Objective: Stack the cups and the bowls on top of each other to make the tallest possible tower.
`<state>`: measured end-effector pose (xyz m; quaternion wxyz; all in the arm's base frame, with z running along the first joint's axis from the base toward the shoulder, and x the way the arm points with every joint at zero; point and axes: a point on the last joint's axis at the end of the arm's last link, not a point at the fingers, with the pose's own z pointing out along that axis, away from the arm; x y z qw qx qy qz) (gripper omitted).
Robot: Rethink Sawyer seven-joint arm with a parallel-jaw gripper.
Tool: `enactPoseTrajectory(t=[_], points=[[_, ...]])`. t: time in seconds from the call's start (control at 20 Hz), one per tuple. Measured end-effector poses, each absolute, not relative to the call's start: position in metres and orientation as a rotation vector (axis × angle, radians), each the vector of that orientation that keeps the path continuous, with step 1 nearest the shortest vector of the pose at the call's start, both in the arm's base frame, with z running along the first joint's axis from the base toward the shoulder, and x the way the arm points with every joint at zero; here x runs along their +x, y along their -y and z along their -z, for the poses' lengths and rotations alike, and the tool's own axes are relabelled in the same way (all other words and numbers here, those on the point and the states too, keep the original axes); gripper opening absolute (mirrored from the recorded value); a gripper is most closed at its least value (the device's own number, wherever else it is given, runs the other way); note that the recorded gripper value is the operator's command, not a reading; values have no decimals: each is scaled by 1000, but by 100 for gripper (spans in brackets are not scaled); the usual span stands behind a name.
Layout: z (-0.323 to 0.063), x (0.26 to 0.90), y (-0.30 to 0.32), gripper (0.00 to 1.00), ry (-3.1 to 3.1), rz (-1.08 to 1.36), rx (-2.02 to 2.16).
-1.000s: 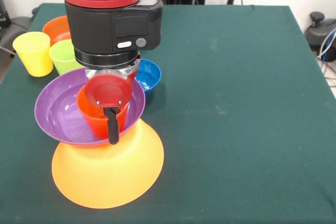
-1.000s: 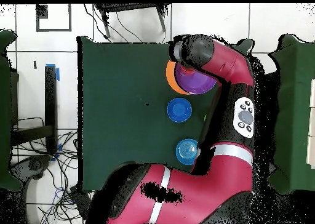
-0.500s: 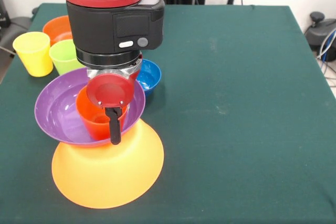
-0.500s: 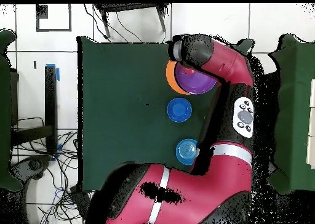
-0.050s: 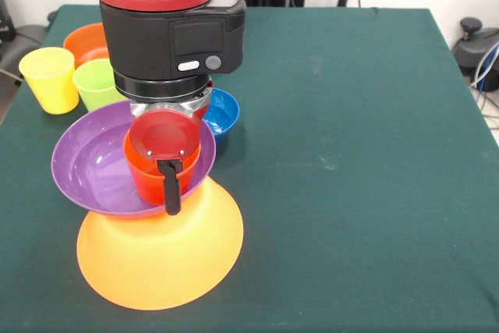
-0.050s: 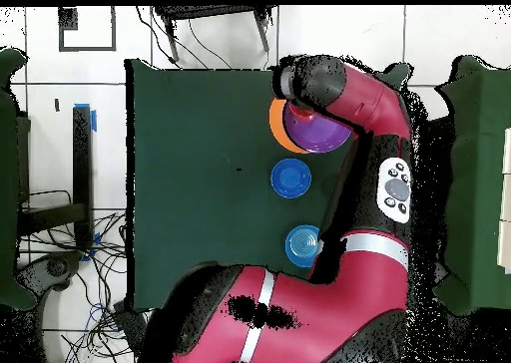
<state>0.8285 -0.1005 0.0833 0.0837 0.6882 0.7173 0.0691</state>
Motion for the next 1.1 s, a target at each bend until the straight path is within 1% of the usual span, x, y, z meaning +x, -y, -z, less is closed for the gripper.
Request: enactPoseTrajectory(t=[0.25, 0.3, 1.1], points=[[-83, 829, 101, 100, -2141, -206, 2054], [-83, 828, 100, 0, -2141, -206, 2054], [-83, 829, 100, 0, -2140, -210, 2056]])
